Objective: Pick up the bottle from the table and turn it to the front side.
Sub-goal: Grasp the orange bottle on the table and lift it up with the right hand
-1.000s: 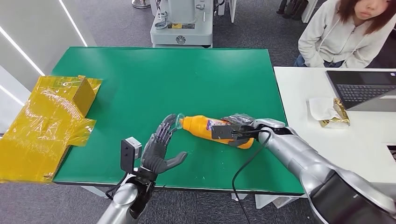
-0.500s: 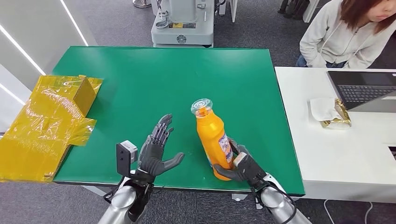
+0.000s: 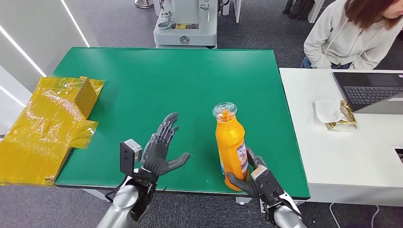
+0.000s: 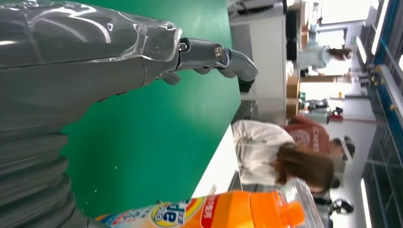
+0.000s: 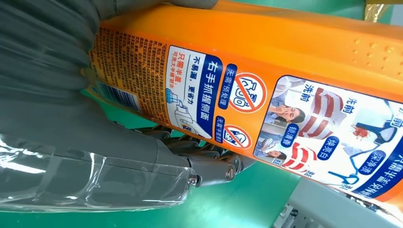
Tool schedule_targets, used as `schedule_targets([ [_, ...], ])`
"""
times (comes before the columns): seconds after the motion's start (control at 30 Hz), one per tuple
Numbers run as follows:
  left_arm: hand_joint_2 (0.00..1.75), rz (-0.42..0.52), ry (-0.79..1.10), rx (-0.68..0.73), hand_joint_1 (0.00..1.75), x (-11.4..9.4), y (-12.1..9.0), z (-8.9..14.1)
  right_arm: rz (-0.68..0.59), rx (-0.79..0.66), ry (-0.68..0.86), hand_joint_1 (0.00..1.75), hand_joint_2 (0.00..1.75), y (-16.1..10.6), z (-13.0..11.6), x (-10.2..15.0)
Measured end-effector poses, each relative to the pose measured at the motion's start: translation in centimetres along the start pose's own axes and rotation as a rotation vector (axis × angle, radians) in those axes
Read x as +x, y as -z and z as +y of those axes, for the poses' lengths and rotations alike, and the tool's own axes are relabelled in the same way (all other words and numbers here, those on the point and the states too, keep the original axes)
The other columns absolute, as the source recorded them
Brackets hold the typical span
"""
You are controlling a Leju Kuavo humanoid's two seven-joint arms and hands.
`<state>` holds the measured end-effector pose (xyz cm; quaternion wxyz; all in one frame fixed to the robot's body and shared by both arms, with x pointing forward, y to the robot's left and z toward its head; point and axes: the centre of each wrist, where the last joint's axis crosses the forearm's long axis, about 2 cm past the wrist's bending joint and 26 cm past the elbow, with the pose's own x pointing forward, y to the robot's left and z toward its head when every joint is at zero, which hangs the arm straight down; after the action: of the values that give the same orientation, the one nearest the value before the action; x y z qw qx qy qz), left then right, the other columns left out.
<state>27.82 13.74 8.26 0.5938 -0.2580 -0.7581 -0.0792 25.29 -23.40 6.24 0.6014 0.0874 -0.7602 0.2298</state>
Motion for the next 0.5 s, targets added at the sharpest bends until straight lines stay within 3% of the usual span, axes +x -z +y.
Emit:
schedule_targets([
  [0.2, 1.75, -0.002, 0.025, -0.081, 0.00, 1.4, 3.2, 1.4, -0.031, -0.005, -0.023, 1.75, 1.75, 1.3, -0.3, 0.6],
  [0.37, 1.75, 0.006, 0.045, -0.154, 0.00, 4.2, 7.9, 3.4, -0.105, -0.010, -0.057, 1.75, 1.75, 5.6, -2.1, 2.3],
  [0.5, 1.75, 0.027, 0.067, -0.172, 0.00, 5.7, 10.3, 4.5, -0.136, -0.008, -0.089, 1.75, 1.75, 8.3, -3.2, 3.3],
])
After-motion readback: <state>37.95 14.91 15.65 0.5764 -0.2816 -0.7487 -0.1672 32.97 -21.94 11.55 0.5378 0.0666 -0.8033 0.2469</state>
